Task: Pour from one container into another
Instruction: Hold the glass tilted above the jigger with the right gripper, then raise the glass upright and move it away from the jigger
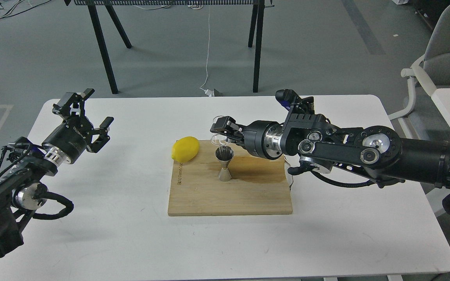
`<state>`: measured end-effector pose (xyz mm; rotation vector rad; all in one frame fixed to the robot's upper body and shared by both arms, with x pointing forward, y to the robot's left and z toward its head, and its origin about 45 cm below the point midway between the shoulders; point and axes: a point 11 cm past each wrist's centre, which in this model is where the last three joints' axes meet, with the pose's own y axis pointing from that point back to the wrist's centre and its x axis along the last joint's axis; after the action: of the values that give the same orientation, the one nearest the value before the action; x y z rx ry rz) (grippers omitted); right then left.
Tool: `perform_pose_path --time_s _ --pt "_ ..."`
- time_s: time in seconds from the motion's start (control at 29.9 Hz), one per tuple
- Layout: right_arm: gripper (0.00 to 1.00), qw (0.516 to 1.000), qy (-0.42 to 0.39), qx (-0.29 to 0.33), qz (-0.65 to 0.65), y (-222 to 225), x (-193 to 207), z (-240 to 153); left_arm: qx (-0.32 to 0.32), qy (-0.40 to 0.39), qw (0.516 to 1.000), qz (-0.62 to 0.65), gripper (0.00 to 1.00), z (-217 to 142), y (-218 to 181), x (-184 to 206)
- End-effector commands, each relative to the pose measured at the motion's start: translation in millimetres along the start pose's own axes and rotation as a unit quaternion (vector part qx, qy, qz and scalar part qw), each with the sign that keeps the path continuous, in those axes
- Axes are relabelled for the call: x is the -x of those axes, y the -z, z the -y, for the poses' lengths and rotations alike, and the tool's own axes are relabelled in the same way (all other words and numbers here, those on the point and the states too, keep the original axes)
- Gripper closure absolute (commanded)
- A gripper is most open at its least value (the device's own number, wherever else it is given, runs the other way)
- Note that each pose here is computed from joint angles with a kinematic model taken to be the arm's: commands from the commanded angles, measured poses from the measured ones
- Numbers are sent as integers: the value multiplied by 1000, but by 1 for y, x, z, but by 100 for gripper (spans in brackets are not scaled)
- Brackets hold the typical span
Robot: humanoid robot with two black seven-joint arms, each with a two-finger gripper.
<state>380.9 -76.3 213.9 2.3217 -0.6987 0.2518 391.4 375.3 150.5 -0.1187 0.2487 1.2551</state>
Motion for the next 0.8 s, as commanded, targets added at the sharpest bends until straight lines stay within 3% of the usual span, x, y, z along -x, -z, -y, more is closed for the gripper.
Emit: perform_pose_path --time_s 0.0,0.77 --pt "59 1000 1 1 -1 -1 -1 -1 0 -1 1000 0 1 0 0 0" --pt "59 998 -9 1 -62 -4 -2 -1 -7 -8 1000 -6 1 0 10 0"
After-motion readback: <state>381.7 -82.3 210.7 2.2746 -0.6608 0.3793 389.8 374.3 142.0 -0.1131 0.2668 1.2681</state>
